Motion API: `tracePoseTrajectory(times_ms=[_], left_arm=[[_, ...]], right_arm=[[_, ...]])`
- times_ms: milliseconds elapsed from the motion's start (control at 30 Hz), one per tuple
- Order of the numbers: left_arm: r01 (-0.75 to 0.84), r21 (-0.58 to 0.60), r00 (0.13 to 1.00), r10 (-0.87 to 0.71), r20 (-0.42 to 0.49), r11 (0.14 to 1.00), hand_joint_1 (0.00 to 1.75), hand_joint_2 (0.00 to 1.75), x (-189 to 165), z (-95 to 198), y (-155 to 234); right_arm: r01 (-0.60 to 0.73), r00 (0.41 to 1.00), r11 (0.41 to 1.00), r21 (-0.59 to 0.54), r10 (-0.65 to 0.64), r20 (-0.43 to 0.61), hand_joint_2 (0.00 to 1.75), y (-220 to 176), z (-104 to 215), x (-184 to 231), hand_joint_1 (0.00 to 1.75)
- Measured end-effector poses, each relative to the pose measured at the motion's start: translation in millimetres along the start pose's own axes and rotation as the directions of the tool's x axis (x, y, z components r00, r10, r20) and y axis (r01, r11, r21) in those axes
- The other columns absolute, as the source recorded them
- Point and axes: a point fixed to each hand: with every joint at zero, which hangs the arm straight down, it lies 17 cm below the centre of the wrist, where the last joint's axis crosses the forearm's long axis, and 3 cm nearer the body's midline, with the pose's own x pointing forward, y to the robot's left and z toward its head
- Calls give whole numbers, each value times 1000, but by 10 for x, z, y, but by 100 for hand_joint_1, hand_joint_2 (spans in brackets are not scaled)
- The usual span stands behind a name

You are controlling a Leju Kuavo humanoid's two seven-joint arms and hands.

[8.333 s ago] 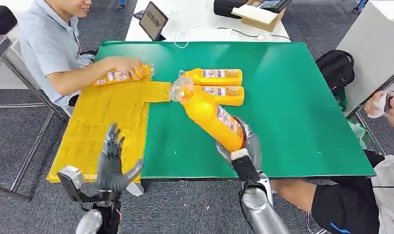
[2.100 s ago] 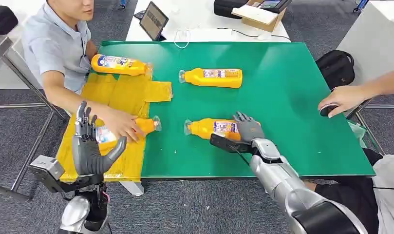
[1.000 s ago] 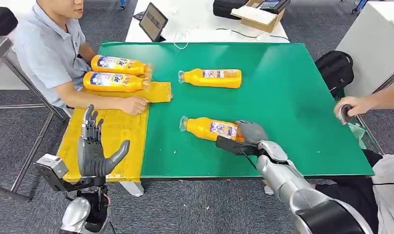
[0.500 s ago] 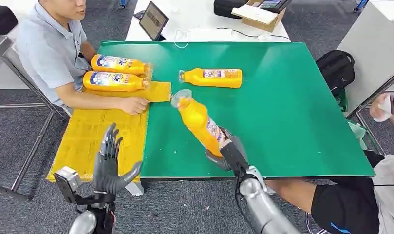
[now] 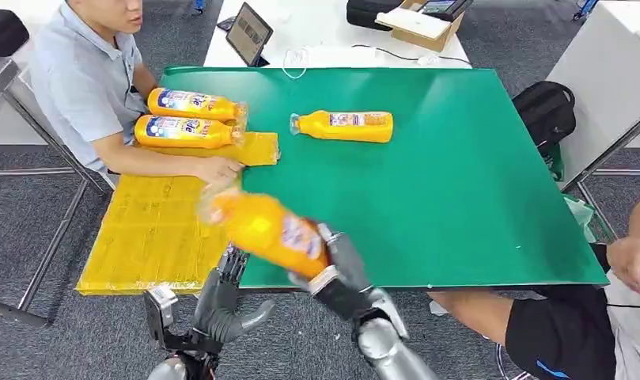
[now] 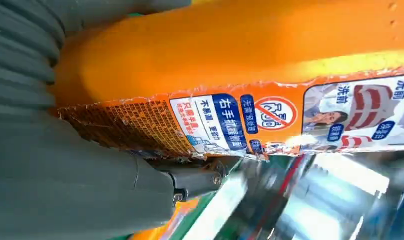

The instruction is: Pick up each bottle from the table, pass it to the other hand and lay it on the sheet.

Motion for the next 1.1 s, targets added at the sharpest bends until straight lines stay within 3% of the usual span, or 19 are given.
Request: tracePoseTrajectory(times_ms=[67, 467, 500, 533, 567, 700, 733, 833, 867, 1100], left_arm=[[-12, -12, 1000, 12, 8, 1000, 0, 175, 32, -61, -43], [-100, 18, 995, 99, 33, 995, 0, 175, 120, -119, 13], [-110, 25, 994, 109, 27, 994, 31, 175, 111, -115, 28], [-118, 29, 993, 117, 26, 993, 168, 175, 108, -112, 39], [-126, 30, 992, 125, 21, 992, 175, 175, 103, -110, 45], [-182, 15, 983, 181, 23, 983, 175, 175, 131, -107, 51], [-204, 8, 979, 204, 24, 979, 175, 175, 142, -105, 56], [-244, -4, 969, 244, 28, 970, 175, 175, 181, -120, 77], [-255, -8, 967, 255, 26, 967, 175, 175, 187, -125, 79], [-262, 13, 965, 261, 8, 965, 175, 175, 161, -145, 132]], right_arm=[[17, 1000, 998, 59, -18, 5, 175, 284, 36, 48, 175], [31, 999, 977, 213, -35, 16, 175, 901, 119, 68, 175], [29, 999, 975, 218, -33, 15, 175, 929, 125, 52, 175], [30, 999, 975, 219, -34, 16, 175, 945, 125, 49, 175], [32, 999, 975, 219, -36, 15, 175, 959, 127, 42, 175], [33, 999, 974, 222, -38, 16, 175, 973, 97, 27, 169], [32, 999, 974, 224, -37, 18, 175, 972, 81, 31, 0], [25, 999, 972, 233, -31, 20, 175, 997, 87, 27, 0], [19, 999, 971, 238, -24, 21, 0, 1011, 99, 22, 0], [-22, 1000, 980, 197, 21, 6, 0, 977, 206, -44, 0]])
